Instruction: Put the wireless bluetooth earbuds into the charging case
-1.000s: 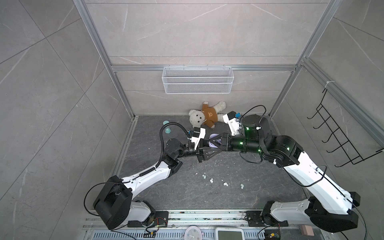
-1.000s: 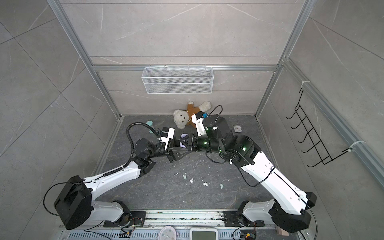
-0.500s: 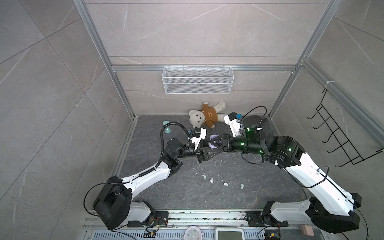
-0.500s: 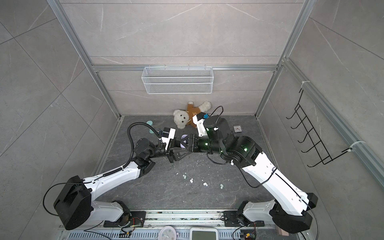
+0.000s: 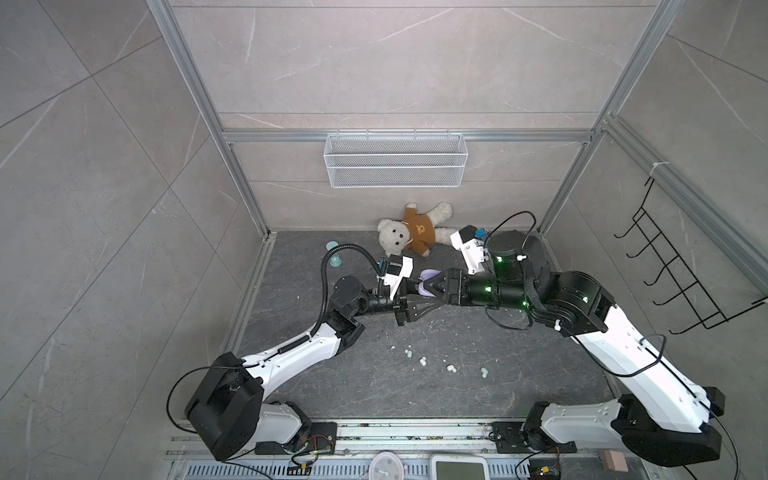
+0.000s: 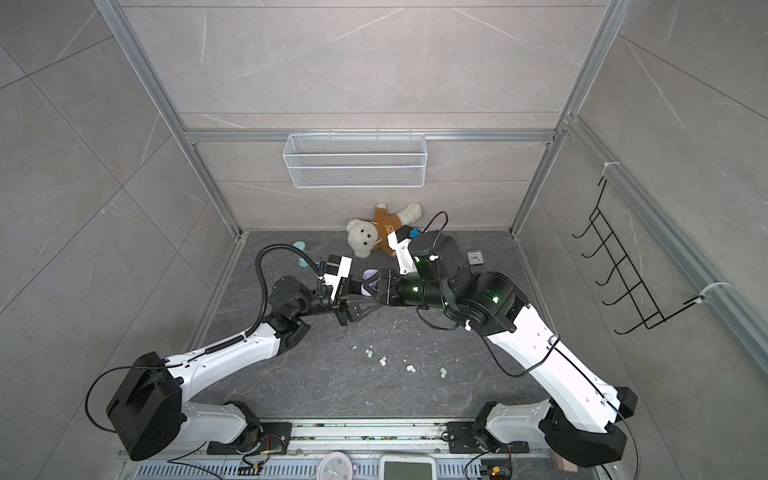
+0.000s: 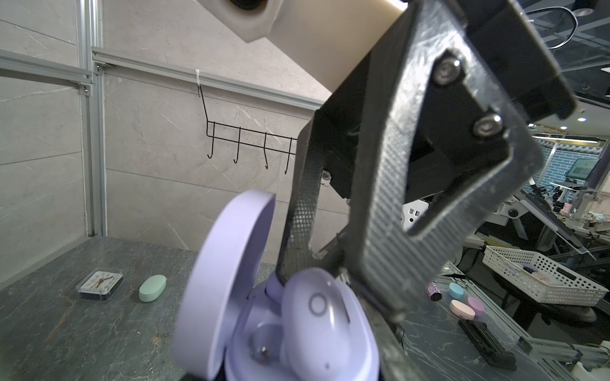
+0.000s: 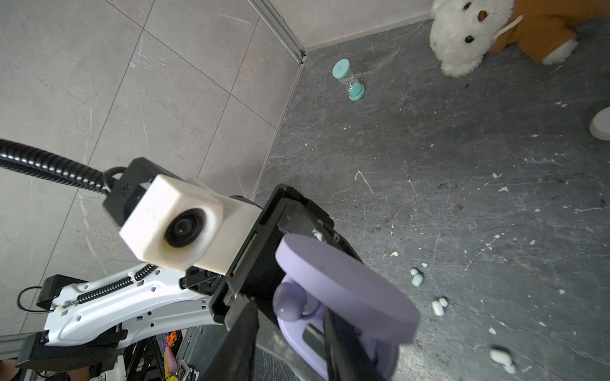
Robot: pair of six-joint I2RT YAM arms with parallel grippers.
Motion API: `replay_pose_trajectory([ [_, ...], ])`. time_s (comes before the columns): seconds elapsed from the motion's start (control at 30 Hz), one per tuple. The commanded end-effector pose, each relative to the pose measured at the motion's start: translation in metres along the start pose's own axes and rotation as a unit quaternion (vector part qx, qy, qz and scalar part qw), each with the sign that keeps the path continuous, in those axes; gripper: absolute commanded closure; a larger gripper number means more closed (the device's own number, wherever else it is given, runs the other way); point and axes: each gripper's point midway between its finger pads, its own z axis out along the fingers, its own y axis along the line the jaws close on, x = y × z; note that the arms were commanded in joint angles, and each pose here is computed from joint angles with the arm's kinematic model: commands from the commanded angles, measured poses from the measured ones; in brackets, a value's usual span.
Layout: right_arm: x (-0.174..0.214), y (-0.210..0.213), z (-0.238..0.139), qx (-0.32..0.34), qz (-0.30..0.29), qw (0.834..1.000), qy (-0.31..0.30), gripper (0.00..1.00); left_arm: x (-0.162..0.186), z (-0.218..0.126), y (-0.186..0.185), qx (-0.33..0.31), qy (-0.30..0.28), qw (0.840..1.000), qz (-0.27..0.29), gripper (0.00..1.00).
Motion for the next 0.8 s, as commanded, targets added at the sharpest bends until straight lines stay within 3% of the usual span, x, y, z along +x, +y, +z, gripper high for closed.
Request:
replay_pose_trajectory([
  [0.0,0.003,-0.012,-0.008,0.034,0.0,0.999,0.003,0.63,-0.04,-0.004,-0.024,0.02,-0.048,0.996,0.076,0.86],
  [0.4,0.002,-0.007,-0.014,0.036,-0.008,0.999,0.017,0.68,-0.034,-0.004,-0.019,0.012,-0.037,0.996,0.078,0.86],
  [0.77,-0.001,0.01,-0.006,0.001,-0.019,1.0,0.017,0.66,-0.03,-0.003,-0.014,0.005,-0.033,0.997,0.075,0.86],
])
